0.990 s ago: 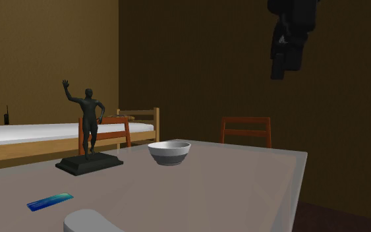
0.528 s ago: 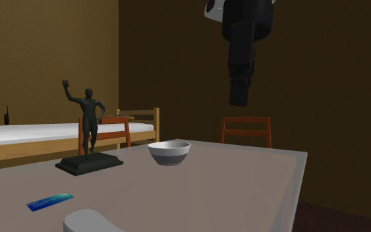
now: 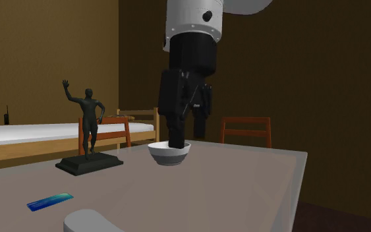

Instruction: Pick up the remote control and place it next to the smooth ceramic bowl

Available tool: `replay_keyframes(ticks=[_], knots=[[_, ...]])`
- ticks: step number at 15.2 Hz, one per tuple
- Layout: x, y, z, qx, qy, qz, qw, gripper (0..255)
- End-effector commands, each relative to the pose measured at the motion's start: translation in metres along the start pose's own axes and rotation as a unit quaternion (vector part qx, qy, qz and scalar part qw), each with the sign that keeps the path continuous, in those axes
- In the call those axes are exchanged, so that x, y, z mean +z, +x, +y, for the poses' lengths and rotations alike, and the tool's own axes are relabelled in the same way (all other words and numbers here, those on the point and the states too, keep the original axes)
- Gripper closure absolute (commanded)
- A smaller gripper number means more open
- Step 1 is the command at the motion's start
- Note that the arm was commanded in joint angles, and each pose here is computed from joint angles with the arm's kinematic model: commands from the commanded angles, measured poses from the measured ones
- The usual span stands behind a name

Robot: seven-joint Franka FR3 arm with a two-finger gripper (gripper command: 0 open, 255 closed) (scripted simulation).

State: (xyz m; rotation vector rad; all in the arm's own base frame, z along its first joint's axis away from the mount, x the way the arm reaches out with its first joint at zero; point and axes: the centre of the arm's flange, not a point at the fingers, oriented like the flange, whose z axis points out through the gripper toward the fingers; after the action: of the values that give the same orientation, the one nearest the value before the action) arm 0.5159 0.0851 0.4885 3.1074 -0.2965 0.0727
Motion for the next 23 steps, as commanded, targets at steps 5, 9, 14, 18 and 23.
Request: replay_keyframes(ticks=[5, 9, 14, 18, 23], knots=[[0.053, 0.061, -0.024, 0.030, 0.007, -0.012, 0.9995, 0], [0.087, 0.101, -0.038, 0.049, 0.011, -0.020, 0.9985, 0], [0.126, 0.139, -0.051, 0.068, 0.015, -0.028, 0.9972, 0], [0.147, 0.137, -0.052, 0.068, 0.015, -0.028, 0.9972, 0], [0.161, 0.137, -0.052, 0.068, 0.015, -0.028, 0.9972, 0]])
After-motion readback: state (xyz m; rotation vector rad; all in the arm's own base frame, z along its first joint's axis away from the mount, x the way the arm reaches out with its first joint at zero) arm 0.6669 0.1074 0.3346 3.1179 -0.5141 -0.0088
